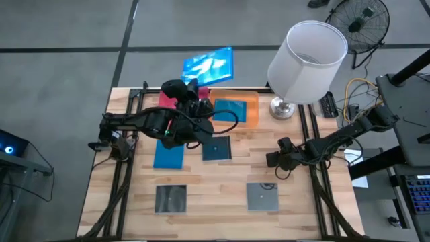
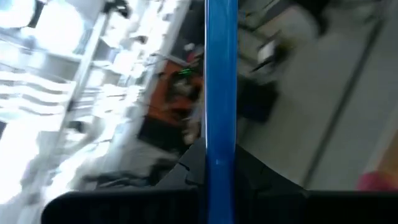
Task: Pick & place jewel cases by type
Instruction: Put the right blue CD case into the orange bin
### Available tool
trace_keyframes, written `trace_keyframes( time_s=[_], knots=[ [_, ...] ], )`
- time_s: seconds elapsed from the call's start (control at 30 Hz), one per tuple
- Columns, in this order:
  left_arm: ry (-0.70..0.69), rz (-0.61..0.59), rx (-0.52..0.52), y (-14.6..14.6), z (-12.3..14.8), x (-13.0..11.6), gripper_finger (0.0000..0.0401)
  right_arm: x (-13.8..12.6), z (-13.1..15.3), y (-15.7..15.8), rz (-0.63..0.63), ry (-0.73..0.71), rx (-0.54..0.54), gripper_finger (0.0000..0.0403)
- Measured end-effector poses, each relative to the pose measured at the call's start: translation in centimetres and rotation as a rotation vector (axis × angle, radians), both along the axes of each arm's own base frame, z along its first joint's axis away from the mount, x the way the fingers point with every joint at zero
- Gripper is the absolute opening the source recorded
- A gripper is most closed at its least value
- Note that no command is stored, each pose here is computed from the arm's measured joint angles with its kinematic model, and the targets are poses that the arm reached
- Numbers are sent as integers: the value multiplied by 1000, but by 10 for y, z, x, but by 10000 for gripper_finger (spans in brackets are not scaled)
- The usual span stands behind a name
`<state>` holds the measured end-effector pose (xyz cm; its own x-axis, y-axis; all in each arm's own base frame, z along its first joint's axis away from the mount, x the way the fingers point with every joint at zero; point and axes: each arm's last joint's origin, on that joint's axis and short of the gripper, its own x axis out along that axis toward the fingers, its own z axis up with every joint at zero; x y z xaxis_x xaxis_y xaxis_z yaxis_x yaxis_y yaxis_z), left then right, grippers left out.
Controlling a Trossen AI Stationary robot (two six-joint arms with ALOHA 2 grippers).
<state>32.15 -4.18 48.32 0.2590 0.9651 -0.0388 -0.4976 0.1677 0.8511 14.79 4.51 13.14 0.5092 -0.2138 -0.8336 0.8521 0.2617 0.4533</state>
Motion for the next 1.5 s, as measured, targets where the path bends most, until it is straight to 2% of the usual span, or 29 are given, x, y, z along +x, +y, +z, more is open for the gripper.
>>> trace_keyframes(
  time_s=[0.3, 0.5, 0.83, 0.97, 1.2, 1.37, 1.5],
  knots=[
    [-275, -308, -401, -4, 8, 6, 7, 0, 0, 0, -3, 0, 1, 9],
    [-402, -493, -609, -5, 19, 4, 7, 0, 0, 0, -4, -1, -1, 9],
    [-519, -659, -930, 10, 30, -6, 7, 0, 0, -1, -16, -11, -31, 9],
    [-574, -712, -973, 18, 38, -8, 7, 0, 1, -1, -25, -18, -46, 9],
    [-733, -820, -889, 25, 67, -27, 7, 0, 1, -2, -37, -27, -68, 9],
    [-798, -861, -801, 36, 89, -57, 7, 0, 1, -2, -18, -21, -80, 9],
    [-790, -917, -815, 40, 98, -84, 7, 0, 1, -2, -17, -21, -80, 9]
  ],
)
